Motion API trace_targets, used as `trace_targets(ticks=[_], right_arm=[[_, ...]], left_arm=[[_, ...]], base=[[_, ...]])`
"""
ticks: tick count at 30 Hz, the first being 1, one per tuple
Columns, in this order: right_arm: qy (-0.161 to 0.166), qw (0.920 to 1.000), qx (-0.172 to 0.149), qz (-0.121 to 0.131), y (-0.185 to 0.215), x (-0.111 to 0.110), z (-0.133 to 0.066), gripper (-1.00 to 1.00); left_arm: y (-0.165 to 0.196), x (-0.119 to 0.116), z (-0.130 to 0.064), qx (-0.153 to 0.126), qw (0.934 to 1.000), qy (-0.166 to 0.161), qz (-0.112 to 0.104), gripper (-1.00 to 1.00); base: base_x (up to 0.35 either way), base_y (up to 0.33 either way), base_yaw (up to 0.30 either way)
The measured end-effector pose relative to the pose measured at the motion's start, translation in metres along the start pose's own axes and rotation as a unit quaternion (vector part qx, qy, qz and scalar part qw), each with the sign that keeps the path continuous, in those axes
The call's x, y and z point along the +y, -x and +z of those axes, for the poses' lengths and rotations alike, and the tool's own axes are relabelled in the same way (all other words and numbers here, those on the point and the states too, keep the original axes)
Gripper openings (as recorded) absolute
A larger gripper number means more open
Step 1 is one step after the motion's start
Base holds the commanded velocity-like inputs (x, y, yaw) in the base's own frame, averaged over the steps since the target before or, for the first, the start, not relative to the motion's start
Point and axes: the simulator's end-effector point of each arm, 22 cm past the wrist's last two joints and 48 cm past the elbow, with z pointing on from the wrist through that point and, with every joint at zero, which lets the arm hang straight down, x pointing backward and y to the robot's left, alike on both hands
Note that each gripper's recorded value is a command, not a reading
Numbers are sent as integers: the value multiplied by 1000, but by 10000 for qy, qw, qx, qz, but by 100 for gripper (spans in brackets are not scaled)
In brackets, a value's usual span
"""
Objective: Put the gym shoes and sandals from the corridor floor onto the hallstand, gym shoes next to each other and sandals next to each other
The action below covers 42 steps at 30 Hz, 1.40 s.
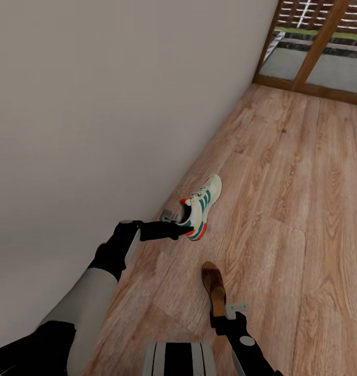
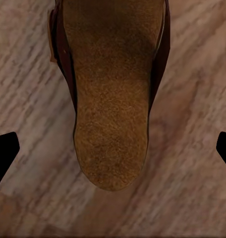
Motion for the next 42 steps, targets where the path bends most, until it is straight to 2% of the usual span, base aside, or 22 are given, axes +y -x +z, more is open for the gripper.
trace_targets(ticks=[22,34,42], right_arm=[[36,9981,619,17,-63,3,21,100],[43,9969,788,20,-80,4,25,100],[48,9969,783,16,-80,4,25,100]], left_arm=[[-73,41,24,348,9976,-7,-595,-100],[-92,50,31,433,9963,-12,-747,-100],[-91,51,30,428,9965,-12,-725,-100]], base=[[0,0,0],[0,0,0],[12,0,0]])
